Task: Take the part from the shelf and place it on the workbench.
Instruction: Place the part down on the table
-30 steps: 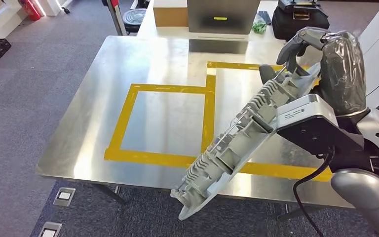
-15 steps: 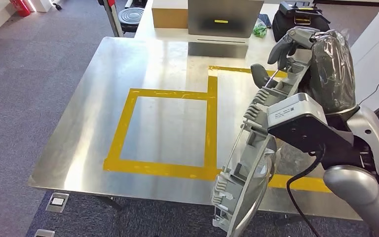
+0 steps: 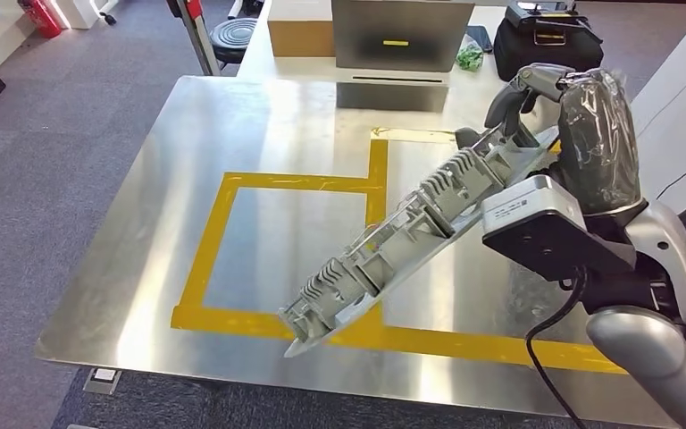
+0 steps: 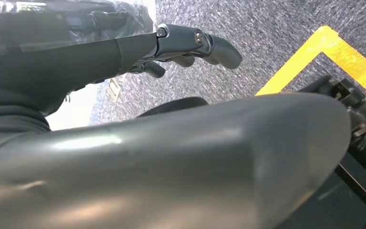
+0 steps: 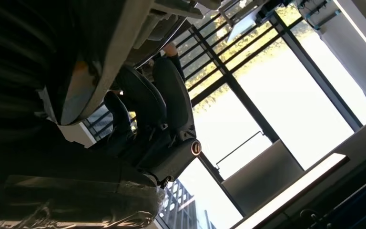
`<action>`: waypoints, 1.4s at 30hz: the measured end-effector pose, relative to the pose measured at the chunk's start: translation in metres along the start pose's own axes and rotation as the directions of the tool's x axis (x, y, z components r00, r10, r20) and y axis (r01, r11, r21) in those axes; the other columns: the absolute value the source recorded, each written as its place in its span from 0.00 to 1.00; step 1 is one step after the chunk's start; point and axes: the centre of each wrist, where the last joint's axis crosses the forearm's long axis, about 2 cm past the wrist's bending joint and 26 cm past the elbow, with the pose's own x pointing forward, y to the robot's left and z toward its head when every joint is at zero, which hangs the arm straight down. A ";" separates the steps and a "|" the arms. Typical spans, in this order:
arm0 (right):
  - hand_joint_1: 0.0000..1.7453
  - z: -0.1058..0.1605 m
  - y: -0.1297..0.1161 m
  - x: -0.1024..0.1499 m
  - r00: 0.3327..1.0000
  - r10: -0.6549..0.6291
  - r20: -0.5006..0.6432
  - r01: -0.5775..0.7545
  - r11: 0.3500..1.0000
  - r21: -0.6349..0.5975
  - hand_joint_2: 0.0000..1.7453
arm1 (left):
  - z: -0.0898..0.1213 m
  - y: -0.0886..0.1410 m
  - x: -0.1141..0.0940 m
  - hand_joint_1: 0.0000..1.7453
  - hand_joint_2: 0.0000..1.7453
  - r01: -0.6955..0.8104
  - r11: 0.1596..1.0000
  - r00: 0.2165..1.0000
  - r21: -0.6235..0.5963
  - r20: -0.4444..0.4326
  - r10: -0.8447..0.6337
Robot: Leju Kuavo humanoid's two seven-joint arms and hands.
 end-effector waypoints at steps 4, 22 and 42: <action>1.00 -0.001 0.005 -0.007 0.999 0.009 -0.040 -0.007 0.999 0.045 1.00 | 0.000 0.002 0.001 0.00 1.00 0.004 1.000 1.000 0.001 0.004 -0.004; 1.00 -0.015 0.031 -0.068 0.937 0.115 -0.330 -0.026 0.965 0.263 1.00 | -0.001 0.007 0.014 0.00 1.00 0.060 0.998 0.998 -0.009 0.007 -0.060; 1.00 -0.020 0.028 -0.132 0.817 0.190 -0.545 -0.113 0.979 0.173 1.00 | 0.000 0.002 0.021 0.00 1.00 0.095 0.995 0.995 -0.018 0.005 -0.095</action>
